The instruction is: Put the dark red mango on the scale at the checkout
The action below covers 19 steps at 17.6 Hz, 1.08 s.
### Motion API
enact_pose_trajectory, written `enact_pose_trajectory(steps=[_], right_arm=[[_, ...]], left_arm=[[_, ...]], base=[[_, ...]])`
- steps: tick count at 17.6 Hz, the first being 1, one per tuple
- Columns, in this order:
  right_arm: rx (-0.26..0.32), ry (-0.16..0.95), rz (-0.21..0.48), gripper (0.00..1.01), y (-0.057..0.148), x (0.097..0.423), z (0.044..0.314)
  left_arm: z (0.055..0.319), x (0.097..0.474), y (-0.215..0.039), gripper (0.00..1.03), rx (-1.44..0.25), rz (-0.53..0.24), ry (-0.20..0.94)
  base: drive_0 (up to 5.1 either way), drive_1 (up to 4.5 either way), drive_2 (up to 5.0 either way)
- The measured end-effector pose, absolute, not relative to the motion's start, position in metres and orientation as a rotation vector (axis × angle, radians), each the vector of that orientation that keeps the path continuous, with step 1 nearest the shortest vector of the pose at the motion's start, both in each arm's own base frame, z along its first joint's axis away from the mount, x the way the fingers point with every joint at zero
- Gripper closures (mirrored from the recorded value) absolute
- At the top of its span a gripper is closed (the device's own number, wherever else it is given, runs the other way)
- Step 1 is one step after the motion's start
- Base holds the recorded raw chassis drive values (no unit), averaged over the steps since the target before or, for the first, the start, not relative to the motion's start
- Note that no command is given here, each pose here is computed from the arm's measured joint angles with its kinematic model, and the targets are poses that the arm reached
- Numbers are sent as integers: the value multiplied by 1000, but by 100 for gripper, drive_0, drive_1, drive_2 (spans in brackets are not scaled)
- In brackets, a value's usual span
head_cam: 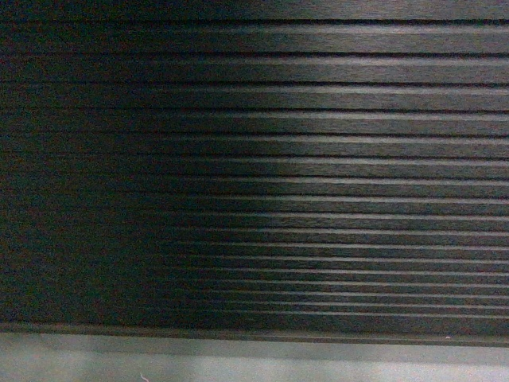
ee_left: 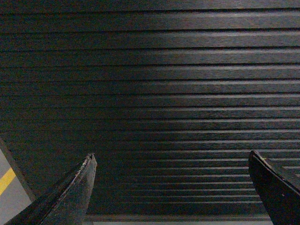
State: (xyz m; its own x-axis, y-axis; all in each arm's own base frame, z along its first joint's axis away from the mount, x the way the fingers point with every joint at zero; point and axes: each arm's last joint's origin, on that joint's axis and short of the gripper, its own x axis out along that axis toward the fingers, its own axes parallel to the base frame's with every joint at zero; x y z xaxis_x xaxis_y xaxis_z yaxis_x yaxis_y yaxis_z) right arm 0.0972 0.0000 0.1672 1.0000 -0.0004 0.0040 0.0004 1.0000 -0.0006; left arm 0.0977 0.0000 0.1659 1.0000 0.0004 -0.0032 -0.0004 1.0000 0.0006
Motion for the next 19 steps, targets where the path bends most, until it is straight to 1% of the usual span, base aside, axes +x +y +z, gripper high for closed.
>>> enact_pose_trajectory(steps=[19], right_arm=[[-1, -5, -1, 3, 0, 97, 167]], left_arm=[[166, 98, 0, 5, 0, -2, 5]], base=[[0, 0, 0]])
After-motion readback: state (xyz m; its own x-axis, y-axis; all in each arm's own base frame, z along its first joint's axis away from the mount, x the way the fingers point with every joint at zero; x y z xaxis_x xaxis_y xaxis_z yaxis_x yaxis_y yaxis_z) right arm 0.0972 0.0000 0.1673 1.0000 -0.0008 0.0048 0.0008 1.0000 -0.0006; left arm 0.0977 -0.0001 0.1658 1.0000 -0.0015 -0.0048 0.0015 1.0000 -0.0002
